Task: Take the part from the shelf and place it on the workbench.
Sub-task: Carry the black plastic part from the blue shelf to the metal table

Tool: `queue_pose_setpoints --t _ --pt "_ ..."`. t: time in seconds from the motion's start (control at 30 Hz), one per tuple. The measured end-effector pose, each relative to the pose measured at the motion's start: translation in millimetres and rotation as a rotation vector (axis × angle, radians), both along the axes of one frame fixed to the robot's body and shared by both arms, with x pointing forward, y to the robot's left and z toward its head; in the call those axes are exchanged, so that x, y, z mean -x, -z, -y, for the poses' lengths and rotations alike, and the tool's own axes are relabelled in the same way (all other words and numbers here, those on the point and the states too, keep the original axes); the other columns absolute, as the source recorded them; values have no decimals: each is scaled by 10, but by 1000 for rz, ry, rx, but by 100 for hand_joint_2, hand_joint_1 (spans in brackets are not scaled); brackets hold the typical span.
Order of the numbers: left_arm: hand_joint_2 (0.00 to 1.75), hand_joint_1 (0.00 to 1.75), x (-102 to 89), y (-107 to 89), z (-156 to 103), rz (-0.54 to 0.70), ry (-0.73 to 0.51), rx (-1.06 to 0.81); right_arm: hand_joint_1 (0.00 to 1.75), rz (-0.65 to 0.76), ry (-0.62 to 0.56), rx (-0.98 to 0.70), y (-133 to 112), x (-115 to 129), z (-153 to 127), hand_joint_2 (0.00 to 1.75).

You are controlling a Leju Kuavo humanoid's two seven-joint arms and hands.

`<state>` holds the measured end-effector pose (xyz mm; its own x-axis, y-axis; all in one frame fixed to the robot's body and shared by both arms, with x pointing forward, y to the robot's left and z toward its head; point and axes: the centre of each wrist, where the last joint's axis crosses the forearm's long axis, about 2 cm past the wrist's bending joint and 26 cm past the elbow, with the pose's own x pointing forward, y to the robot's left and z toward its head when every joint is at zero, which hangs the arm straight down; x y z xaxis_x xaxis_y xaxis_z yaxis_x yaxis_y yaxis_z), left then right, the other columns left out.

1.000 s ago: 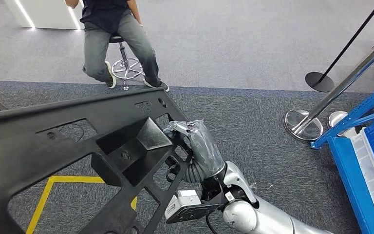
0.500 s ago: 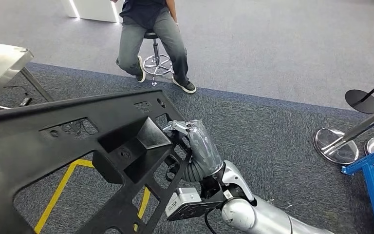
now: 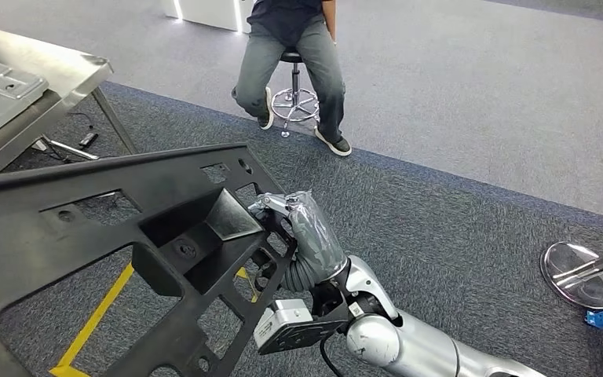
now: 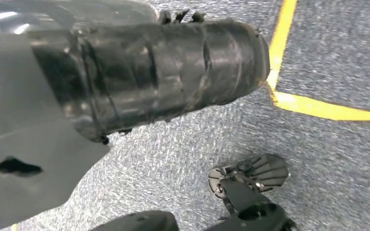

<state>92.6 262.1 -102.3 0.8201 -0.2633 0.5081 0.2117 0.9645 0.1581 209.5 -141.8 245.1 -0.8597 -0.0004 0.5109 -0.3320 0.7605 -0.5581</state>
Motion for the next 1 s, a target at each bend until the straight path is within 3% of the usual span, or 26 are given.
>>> queue_pose_setpoints --t 1.0 --pt "0 0 3 1 -7 14 6 2 175 -68 -27 -127 4 -45 -20 175"
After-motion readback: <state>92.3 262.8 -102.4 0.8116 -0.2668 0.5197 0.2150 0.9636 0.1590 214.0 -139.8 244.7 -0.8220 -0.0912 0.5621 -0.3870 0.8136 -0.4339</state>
